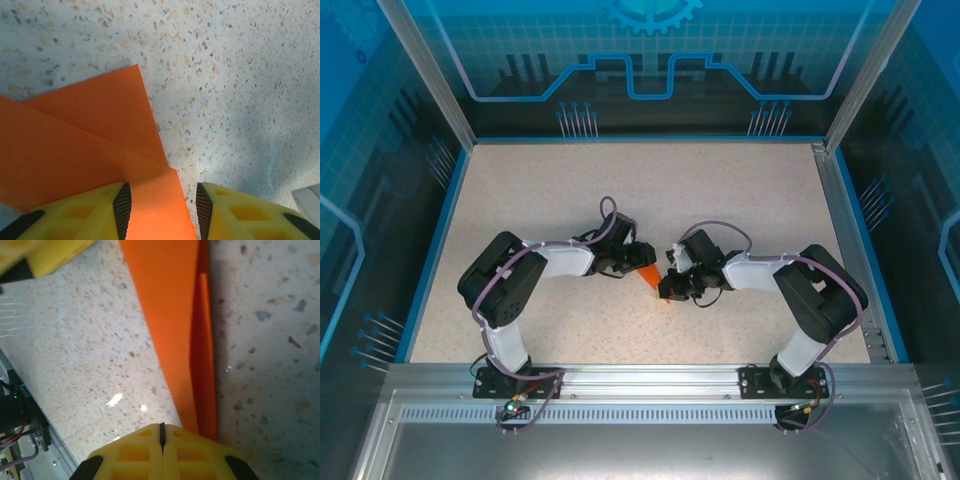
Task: Fold a paper plane with a square sheet of paper (pick it up from the middle)
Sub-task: Fold the wing for the fifth time at the center of the table.
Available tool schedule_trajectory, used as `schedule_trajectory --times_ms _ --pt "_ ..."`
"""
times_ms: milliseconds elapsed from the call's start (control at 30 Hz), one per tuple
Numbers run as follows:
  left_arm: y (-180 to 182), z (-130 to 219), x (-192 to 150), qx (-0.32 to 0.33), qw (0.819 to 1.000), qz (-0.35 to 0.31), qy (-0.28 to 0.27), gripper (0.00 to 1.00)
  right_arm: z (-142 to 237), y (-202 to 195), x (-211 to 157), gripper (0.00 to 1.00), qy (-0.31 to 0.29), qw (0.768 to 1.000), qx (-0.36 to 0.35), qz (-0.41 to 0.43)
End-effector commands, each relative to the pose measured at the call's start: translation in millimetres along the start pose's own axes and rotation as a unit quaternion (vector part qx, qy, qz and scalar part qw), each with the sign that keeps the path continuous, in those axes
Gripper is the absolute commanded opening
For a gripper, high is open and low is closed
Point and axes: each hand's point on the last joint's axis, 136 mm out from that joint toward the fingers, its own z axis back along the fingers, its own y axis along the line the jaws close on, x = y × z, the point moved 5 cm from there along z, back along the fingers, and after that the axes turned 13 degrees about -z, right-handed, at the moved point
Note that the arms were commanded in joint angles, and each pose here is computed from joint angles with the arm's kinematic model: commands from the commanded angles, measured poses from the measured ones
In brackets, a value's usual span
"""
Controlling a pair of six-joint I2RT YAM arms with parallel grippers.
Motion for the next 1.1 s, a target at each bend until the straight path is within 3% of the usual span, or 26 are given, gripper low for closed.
schedule_trajectory --times_ms 0,200,367,533,867,1067 --pt "29.8 -12.4 -25.7 0.054 0.998 0.026 0.030 0.43 14.1 22.0 14.2 0.04 -0.013 1.000 0.010 0.001" --pt "29.0 -11.8 -27.8 0.048 0.998 0.026 0.032 0.43 -1.5 34.7 37.8 0.06 -0.006 1.000 0.019 -0.007" --pt "31.7 -10.6 -30.8 0.049 0.998 0.024 0.032 0.44 -18.4 10.4 44.8 0.06 0.001 0.999 -0.017 -0.029" --pt "33.9 -13.4 -33.4 0.049 0.998 0.028 0.035 0.44 -24.1 -25.1 31.1 0.06 0.020 0.997 -0.028 -0.062" --pt "41.9 -15.0 -38.7 0.070 0.996 0.035 0.041 0.43 -9.6 -39.1 1.1 0.10 0.053 0.997 0.001 -0.064" --pt "42.2 -13.2 -37.1 0.076 0.996 0.034 0.040 0.44 1.2 -57.6 -20.5 0.10 0.065 0.995 -0.037 -0.061"
